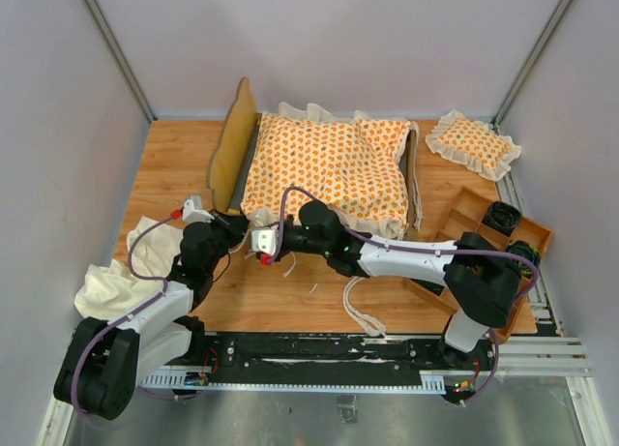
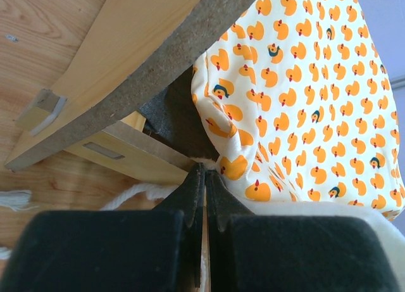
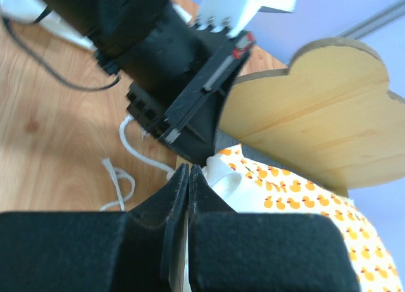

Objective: Set up the pet bed
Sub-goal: Adjust the mattress on the bed frame.

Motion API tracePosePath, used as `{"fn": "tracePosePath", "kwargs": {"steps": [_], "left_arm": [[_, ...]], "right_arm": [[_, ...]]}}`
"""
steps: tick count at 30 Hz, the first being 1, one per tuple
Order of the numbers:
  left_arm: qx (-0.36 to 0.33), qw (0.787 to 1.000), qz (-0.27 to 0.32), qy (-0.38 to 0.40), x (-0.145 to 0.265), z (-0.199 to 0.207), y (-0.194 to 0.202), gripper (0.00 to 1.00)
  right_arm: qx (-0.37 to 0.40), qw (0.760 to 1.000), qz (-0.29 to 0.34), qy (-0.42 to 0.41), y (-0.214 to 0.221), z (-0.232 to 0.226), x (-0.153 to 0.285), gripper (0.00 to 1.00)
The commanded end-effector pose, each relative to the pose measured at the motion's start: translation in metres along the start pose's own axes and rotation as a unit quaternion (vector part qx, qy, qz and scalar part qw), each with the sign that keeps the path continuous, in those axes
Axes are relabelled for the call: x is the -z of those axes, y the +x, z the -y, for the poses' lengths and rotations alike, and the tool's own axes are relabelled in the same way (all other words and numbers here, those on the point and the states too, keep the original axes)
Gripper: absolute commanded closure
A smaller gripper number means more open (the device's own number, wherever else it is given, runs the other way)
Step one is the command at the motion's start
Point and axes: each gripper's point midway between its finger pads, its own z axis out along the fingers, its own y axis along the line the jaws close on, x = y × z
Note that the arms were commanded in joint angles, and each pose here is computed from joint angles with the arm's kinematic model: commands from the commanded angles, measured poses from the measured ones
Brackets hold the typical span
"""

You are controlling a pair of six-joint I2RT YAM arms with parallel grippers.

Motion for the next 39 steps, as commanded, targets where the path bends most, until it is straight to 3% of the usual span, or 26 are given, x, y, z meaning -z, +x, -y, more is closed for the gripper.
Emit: {"fn": "tracePosePath", "kwargs": {"steps": [1,6,9,11,14,21,27,32,35,39], "left_arm": [[-0.011,0.998,0.038,-0.046,-0.002,-0.009,-0.021,0.93],[-0.025,0.986,0.063,-0.153,0.016,-0.034,-0.043,0.58],[-0.021,0.982,0.095,-0.162,0.030,-0.035,-0.058,0.45],[-0.038,0.986,0.099,-0.131,0.035,-0.024,-0.062,0.43],[-0.063,0.993,0.075,-0.062,0.037,0.000,-0.055,0.41],[-0.082,0.990,-0.027,0.109,0.041,0.055,-0.014,0.39],[-0.069,0.984,-0.087,0.142,0.049,0.062,0.012,0.36],[-0.028,0.984,-0.124,0.127,0.057,0.044,0.036,0.36],[-0.010,0.983,-0.137,0.121,0.060,0.038,0.045,0.38],[0.002,0.984,-0.137,0.114,0.061,0.033,0.048,0.36]], "right_arm": [[-0.196,0.974,0.078,0.084,-0.033,0.029,-0.007,1.00],[-0.344,0.929,0.065,0.117,-0.010,0.022,-0.025,0.96],[-0.362,0.927,0.054,0.080,-0.016,0.010,-0.025,0.74],[-0.377,0.920,0.035,0.096,-0.016,0.015,-0.009,0.57],[-0.411,0.904,-0.017,0.114,-0.014,0.020,0.028,0.44],[-0.429,0.868,-0.193,0.160,0.023,0.005,0.103,0.39],[-0.419,0.840,-0.262,0.222,0.044,0.002,0.153,0.39],[-0.408,0.805,-0.306,0.304,0.067,0.008,0.190,0.40],[-0.400,0.832,-0.282,0.259,0.066,-0.005,0.174,0.41],[-0.305,0.909,-0.225,0.174,0.063,-0.013,0.135,0.39]]}}
